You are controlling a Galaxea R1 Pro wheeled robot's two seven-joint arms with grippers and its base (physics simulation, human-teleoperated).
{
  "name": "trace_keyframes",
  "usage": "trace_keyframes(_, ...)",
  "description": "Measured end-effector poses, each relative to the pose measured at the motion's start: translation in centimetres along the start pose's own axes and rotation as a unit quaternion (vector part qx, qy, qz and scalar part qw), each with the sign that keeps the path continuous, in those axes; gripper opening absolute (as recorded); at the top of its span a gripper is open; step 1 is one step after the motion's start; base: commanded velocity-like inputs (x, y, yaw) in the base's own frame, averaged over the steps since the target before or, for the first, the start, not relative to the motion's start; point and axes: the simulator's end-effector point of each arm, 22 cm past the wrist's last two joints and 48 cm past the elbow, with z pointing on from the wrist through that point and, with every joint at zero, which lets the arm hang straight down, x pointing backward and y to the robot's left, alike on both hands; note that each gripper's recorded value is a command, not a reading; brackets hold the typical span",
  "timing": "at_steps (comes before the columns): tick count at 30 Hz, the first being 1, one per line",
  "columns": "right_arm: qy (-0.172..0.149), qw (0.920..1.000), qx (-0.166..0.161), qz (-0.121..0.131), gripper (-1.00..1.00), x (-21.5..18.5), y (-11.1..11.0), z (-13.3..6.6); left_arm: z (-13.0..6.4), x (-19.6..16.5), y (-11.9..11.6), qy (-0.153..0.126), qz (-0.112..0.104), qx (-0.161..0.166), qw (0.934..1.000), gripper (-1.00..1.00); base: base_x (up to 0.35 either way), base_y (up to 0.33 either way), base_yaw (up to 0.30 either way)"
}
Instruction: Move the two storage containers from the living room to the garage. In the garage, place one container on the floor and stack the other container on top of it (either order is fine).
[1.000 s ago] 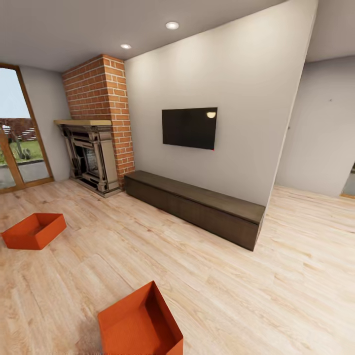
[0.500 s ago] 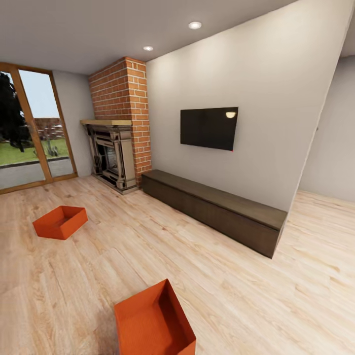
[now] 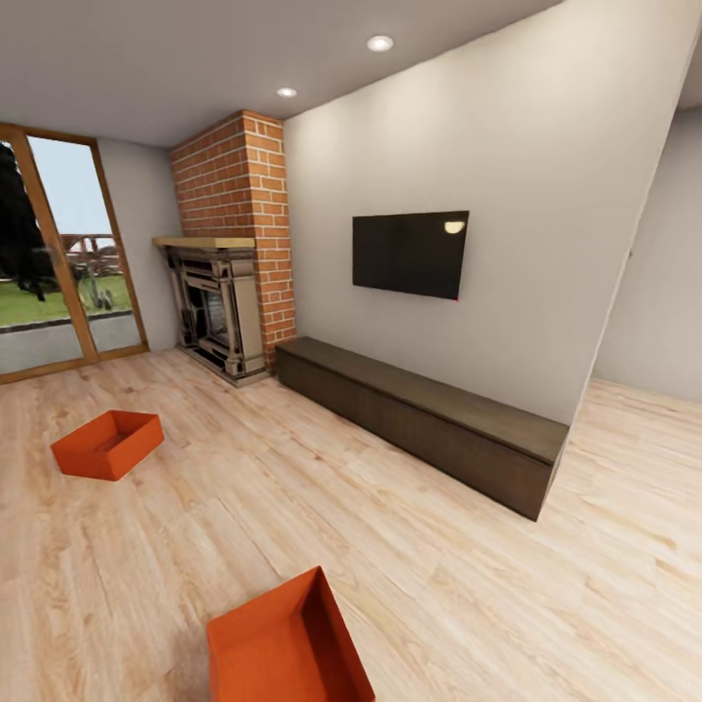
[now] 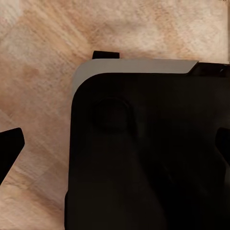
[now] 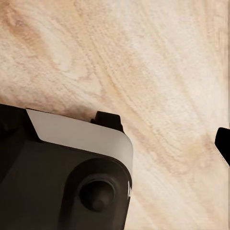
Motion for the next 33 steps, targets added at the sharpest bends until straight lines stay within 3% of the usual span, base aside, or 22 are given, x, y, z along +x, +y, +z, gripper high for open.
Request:
trace_keyframes(7, 0.001, 1.0, 0.001, 0.003, 1.0, 0.02, -0.1, 0.01, 0.0, 0.01, 0.0, 0.0, 0.0, 0.0, 1.0, 1.0, 0.005, -0.003, 0.133)
trace_keyframes(33, 0.0, 1.0, 0.0, 0.0, 1.0, 0.0, 0.0, 0.0, 0.0, 0.01, 0.03, 0.0, 0.0, -0.001, 1.0, 1.0, 0.0, 0.0, 0.265)
